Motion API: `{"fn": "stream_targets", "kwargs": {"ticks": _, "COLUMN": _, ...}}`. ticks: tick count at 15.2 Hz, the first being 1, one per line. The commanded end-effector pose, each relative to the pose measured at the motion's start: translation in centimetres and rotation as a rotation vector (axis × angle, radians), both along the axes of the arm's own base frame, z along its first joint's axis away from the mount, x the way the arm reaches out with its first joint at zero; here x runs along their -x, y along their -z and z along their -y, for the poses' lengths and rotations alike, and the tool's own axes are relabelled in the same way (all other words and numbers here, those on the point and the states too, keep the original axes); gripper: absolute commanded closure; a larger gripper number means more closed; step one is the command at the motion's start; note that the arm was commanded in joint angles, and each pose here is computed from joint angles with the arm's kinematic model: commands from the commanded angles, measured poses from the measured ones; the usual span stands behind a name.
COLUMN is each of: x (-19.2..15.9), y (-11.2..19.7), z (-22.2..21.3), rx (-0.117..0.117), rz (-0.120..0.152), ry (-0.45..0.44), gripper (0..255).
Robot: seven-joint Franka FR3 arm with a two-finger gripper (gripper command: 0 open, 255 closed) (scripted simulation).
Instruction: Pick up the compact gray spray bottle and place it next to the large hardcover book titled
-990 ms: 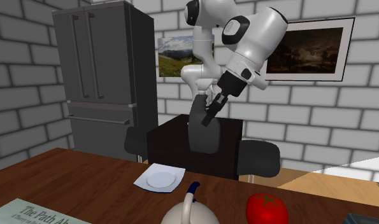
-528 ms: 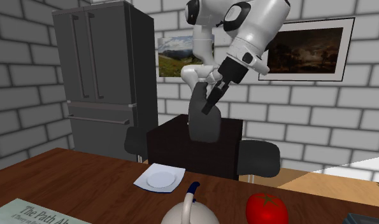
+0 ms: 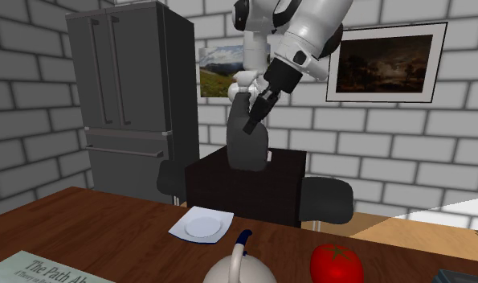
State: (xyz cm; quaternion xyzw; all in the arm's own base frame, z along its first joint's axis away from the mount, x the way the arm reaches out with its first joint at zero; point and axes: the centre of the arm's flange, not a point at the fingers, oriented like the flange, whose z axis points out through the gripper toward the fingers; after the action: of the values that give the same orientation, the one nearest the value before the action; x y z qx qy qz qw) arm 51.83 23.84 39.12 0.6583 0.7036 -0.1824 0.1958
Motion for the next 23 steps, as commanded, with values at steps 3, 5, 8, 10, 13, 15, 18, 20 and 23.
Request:
{"fn": "stream_targets", "kwargs": {"ticks": 3, "x": -2.8, "y": -0.2, "z": 4.1, "rx": 0.0, "rz": 0.0, "ry": 0.0, "gripper": 255}}
{"fn": "stream_targets", "kwargs": {"ticks": 5, "x": -4.3, "y": -0.2, "z": 6.3, "rx": 0.0, "rz": 0.0, "ry": 0.0, "gripper": 255}}
{"fn": "stream_targets", "kwargs": {"ticks": 8, "x": -6.6, "y": -0.3, "z": 9.5, "rx": 0.0, "rz": 0.0, "ry": 0.0, "gripper": 255}}
{"fn": "stream_targets", "kwargs": {"ticks": 10, "x": -8.1, "y": -0.3, "z": 11.7, "rx": 0.0, "rz": 0.0, "ry": 0.0, "gripper": 255}}
{"fn": "stream_targets", "kwargs": {"ticks": 13, "x": -10.4, "y": -0.3, "z": 15.0, "rx": 0.0, "rz": 0.0, "ry": 0.0, "gripper": 255}}
{"fn": "stream_targets", "kwargs": {"ticks": 15, "x": -11.9, "y": -0.3, "z": 17.1, "rx": 0.0, "rz": 0.0, "ry": 0.0, "gripper": 255}}
{"fn": "stream_targets", "kwargs": {"ticks": 18, "x": -14.2, "y": -0.4, "z": 20.4, "rx": 0.0, "rz": 0.0, "ry": 0.0, "gripper": 255}}
{"fn": "stream_targets", "kwargs": {"ticks": 20, "x": -15.2, "y": 0.2, "z": 21.8, "rx": 0.0, "rz": 0.0, "ry": 0.0, "gripper": 255}}
{"fn": "stream_targets", "kwargs": {"ticks": 23, "x": -15.2, "y": 1.7, "z": 21.8, "rx": 0.0, "rz": 0.0, "ry": 0.0, "gripper": 255}}
